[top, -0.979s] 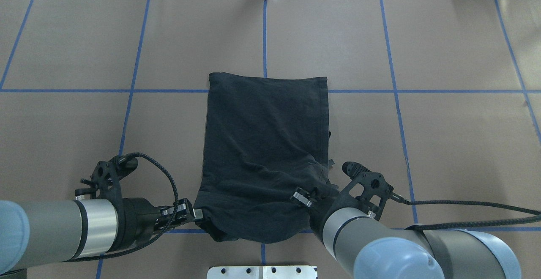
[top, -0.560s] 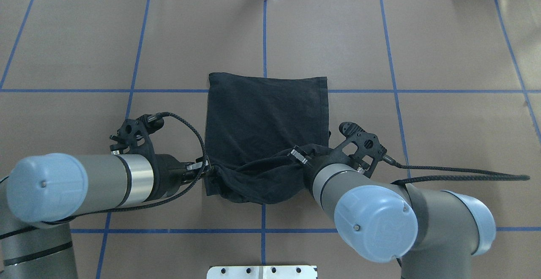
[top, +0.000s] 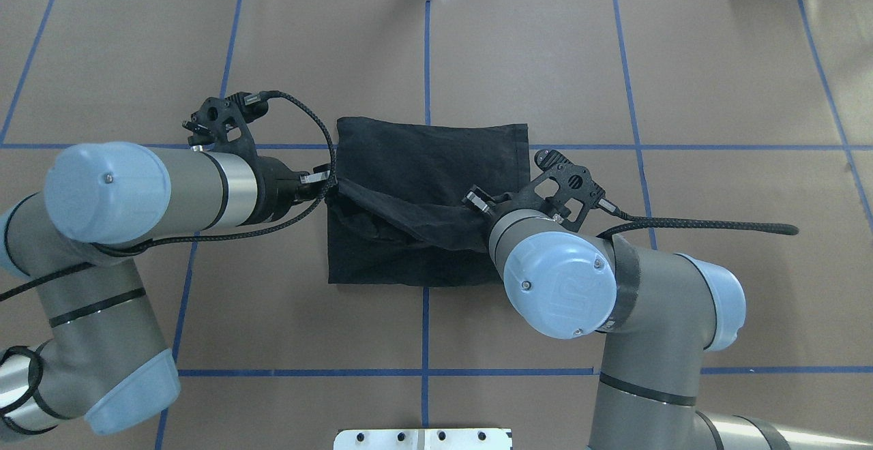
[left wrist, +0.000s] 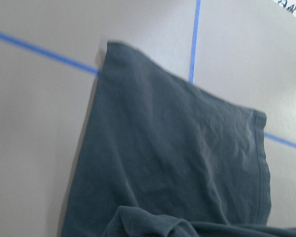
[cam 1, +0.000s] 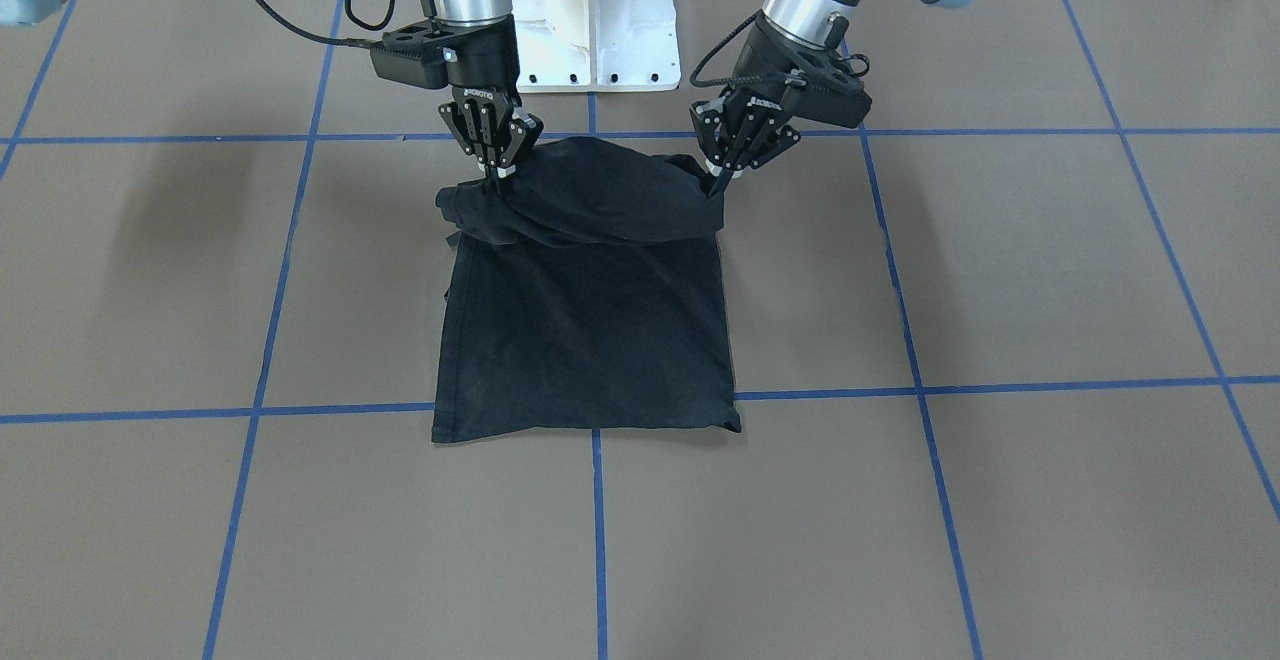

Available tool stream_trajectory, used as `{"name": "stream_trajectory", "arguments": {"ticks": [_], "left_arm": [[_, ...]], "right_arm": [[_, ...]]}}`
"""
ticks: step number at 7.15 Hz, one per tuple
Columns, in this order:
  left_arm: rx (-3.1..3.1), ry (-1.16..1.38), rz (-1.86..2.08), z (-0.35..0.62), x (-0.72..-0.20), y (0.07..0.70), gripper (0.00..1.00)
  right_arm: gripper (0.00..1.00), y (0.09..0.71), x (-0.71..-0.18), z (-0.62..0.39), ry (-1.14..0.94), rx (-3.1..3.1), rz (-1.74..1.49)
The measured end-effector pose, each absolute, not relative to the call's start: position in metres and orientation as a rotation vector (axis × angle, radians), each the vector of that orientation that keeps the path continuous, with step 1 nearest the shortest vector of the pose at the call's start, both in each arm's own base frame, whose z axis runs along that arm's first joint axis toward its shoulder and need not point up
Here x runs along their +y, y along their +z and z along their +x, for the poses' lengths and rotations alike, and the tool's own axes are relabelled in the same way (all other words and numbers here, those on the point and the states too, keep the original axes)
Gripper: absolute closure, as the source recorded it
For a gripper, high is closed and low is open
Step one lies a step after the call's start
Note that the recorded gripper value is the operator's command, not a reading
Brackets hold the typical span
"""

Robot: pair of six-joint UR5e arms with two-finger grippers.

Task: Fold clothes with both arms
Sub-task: 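Lift the near edge and fold it over toward the far edge with both grippers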

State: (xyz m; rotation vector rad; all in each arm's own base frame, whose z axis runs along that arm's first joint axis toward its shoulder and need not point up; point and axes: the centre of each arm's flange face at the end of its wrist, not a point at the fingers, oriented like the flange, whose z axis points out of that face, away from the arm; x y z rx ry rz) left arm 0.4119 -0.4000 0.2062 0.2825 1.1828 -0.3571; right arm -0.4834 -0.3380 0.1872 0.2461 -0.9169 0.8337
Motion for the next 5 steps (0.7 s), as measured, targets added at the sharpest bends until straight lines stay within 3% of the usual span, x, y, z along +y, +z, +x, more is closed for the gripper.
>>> {"name": "stream_trajectory", "arguments": {"ticks": [5], "left_arm": [[1.043, -0.354, 0.333, 0.464, -0.497, 0.227, 1.00]], "right_arm": [[1.00, 0.194, -0.409, -0.518, 0.861, -0.876, 0.313]]}}
